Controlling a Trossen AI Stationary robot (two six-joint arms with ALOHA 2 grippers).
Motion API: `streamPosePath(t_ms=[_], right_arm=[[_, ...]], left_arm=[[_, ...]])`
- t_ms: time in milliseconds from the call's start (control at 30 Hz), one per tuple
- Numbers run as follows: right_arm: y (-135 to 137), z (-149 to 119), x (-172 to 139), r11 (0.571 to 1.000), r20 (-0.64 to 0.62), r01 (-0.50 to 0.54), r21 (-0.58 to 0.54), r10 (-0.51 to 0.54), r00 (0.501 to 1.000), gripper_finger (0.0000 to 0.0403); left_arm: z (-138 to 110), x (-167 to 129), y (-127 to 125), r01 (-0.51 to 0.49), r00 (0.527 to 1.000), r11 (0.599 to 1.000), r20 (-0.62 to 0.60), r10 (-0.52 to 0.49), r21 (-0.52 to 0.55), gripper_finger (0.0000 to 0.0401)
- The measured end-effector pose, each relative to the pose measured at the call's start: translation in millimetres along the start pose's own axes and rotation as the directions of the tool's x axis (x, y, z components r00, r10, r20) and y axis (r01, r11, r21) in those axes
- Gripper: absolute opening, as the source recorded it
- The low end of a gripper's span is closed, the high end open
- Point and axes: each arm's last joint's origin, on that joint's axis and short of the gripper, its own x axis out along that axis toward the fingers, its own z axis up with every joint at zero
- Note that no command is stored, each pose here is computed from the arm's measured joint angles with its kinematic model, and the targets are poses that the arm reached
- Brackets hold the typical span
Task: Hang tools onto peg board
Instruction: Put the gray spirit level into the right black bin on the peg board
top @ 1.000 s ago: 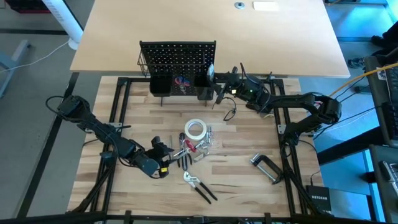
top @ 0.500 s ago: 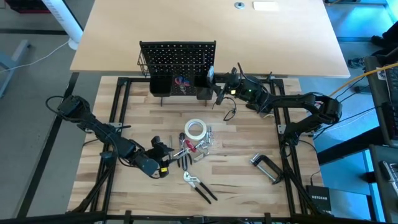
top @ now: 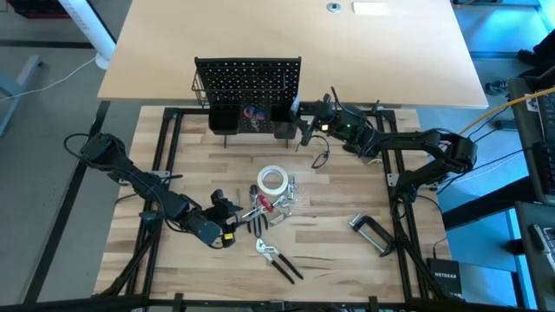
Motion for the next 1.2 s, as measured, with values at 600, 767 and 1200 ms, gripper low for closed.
streamPosePath(t_ms=[600, 767, 1200], right_arm=[[-1.6, 34.3, -16.4, 1.000, 0.077, 0.022, -0.012, -0.021, 0.997, 0.0266], [-3.6, 42.8, -25.0, 0.996, 0.064, 0.076, -0.037, -0.074, 0.995, 0.0266], [-1.7, 63.0, -46.2, 0.990, 0.075, 0.117, -0.083, -0.110, 0.991, 0.0266]], left_arm=[[0.0, 0.0, 0.0, 0.000, 1.000, 1.000, 0.000, 0.000, -0.002, 0.0210], [0.0, 0.1, 0.1, 0.000, 1.000, 1.000, 0.000, 0.000, -0.003, 0.0210], [0.0, 0.1, 0.1, 0.000, 1.000, 1.000, 0.000, 0.000, -0.004, 0.0210]])
